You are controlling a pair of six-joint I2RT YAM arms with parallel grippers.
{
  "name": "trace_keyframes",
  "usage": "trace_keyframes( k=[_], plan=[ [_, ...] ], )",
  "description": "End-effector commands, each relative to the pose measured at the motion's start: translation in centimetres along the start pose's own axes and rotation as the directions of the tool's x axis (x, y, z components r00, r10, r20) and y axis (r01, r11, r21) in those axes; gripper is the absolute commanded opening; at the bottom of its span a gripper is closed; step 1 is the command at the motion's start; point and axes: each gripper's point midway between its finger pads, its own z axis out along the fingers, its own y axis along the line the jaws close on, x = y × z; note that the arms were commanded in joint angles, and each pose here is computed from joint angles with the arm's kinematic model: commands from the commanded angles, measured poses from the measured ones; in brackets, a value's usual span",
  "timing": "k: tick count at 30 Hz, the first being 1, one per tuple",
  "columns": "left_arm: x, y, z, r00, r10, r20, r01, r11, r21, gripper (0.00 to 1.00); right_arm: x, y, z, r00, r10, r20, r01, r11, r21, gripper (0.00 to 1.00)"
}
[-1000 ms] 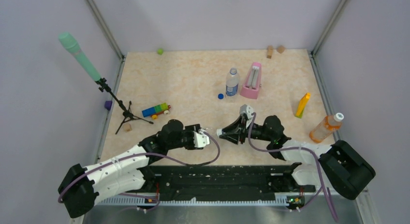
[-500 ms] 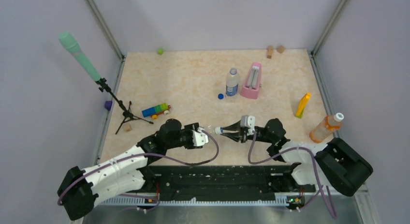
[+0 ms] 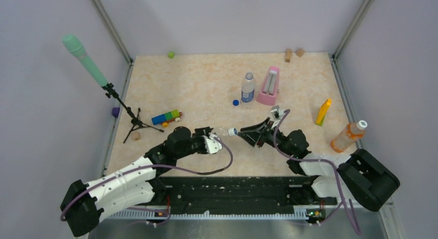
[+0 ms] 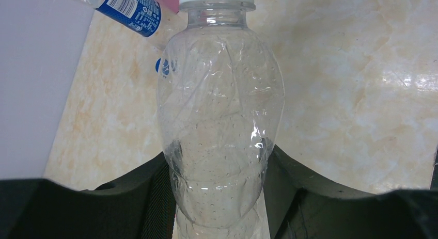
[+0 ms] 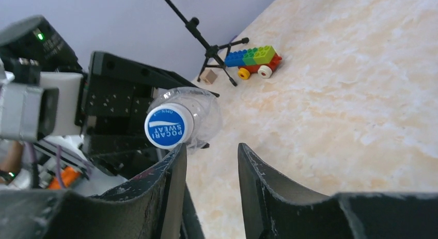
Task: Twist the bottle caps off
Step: Unscrew the bottle cap from the plastic bottle.
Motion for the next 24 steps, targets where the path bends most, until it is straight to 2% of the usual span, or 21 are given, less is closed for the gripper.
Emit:
trace_keyframes(
  k=[1,6,11,14,24],
  plan=[
    [-0.9,1.2,-0.2,0.999,0.041,0.032,-0.039,0.998,-0.051,0.0,-1.7,1.1,-0.3,0.973,0.22,0.067,-0.222,0.975,0.023,0.4],
    [-0.4,0.8,-0.3,0.998,0.063,0.028,-0.062,0.997,-0.049,0.0,-1.3,0.5,-0.4,0.952,0.307,0.003,-0.304,0.942,0.142,0.52],
    [-0.4,1.0,-0.4,0.997,0.072,0.027,-0.071,0.996,-0.058,0.0,-3.0,1.2,-1.5,0.945,0.319,0.079,-0.327,0.934,0.142,0.62],
    [-0.4,0.7,-0.4,0.997,0.069,0.034,-0.067,0.997,-0.046,0.0,-3.1,1.2,-2.1,0.939,0.329,0.101,-0.342,0.928,0.148,0.63],
    [-0.4,0.5,-0.3,0.997,0.068,0.046,-0.066,0.997,-0.048,0.0,-2.3,0.7,-2.0,0.918,0.391,0.067,-0.396,0.894,0.208,0.64]
  ],
)
